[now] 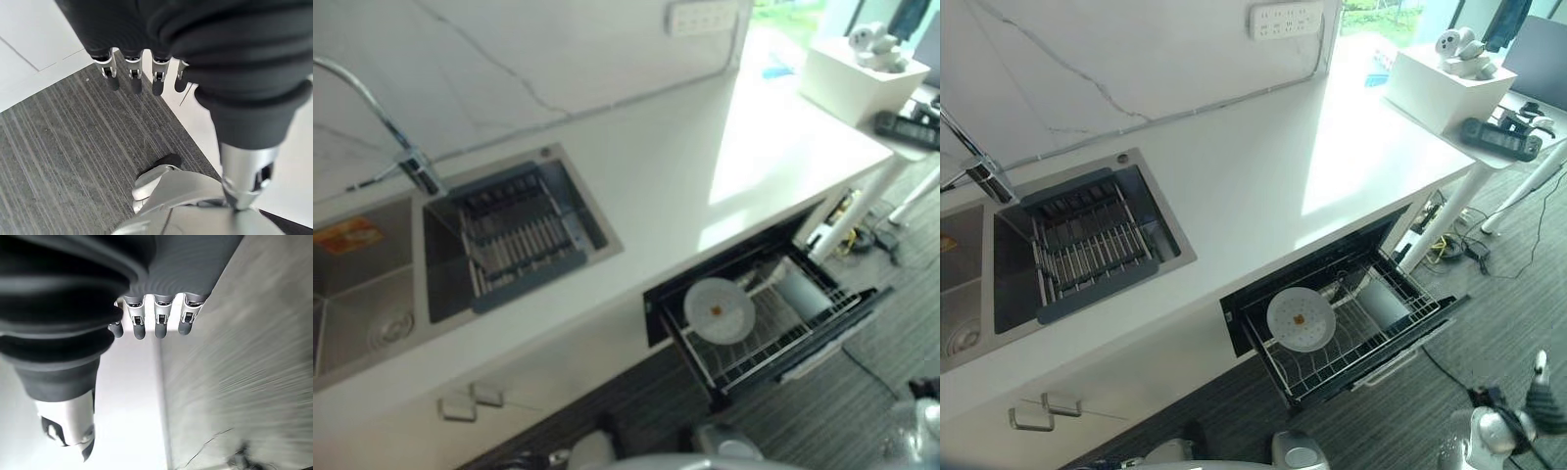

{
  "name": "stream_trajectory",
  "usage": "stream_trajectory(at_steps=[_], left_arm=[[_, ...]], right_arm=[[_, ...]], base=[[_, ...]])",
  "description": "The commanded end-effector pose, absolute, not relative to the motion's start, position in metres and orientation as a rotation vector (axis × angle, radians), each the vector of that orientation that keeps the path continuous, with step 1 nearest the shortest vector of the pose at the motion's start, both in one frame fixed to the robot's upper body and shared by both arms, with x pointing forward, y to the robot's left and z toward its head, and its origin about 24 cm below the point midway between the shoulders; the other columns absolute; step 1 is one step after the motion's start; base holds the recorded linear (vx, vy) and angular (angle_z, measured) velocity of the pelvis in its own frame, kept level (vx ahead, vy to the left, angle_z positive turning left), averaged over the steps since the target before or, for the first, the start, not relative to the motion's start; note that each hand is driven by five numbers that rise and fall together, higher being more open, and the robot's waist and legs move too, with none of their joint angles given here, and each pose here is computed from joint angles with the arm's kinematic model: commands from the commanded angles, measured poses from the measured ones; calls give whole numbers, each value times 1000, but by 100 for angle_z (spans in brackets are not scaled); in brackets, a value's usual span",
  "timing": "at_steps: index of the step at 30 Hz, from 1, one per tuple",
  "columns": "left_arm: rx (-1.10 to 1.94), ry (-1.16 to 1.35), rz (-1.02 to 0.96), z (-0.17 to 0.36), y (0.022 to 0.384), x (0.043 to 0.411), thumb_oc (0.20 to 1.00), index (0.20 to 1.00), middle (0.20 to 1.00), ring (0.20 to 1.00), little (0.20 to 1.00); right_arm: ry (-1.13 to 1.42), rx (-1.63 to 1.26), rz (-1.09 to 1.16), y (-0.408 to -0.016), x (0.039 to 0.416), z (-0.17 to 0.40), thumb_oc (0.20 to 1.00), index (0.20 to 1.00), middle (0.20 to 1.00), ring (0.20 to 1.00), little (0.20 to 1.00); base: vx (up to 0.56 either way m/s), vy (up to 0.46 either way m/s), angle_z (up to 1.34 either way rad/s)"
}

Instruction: Place the dishes in the dishwasher.

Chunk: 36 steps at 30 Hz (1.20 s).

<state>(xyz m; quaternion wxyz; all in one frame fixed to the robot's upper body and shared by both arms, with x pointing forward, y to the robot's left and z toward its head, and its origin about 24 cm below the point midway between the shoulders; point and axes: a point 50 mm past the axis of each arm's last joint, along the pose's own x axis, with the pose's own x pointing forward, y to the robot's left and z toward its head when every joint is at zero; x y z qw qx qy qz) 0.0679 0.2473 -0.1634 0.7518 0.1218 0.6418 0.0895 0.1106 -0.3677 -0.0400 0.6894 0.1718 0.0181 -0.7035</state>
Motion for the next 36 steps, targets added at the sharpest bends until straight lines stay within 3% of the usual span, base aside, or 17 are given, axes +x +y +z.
stream_trajectory(at_steps=[1,6,14,17,21,30,36], left_arm=[[303,1430,98,-164,239,77,1000,1000,1000,1000,1000],[321,1443,58,-164,238,78,1000,1000,1000,1000,1000],[340,1430,6,-165,234,78,1000,1000,1000,1000,1000],[354,1441,-31,-165,235,75,1000,1000,1000,1000,1000],[356,1454,-70,-166,231,69,1000,1000,1000,1000,1000],[331,1485,-126,-170,223,51,1000,1000,1000,1000,1000],[357,1296,-8,-149,255,118,1000,1000,1000,1000,1000]], right_arm=[[-231,571,-1496,-372,130,-20,1000,1000,1000,1000,1000],[-2,636,-1555,-348,106,-72,1000,1000,1000,1000,1000],[393,675,-1149,-321,132,-108,1000,1000,1000,1000,1000],[575,622,-863,-315,145,-113,1000,1000,1000,1000,1000],[624,490,-698,-315,168,-104,1000,1000,1000,1000,1000],[535,46,-488,-348,234,-41,1000,1000,1000,1000,1000],[252,-224,-351,-343,327,67,1000,1000,1000,1000,1000]], base=[[137,-53,23],[93,-3,20],[13,32,8],[72,97,14],[32,119,24],[68,123,5],[-301,-99,-11]])
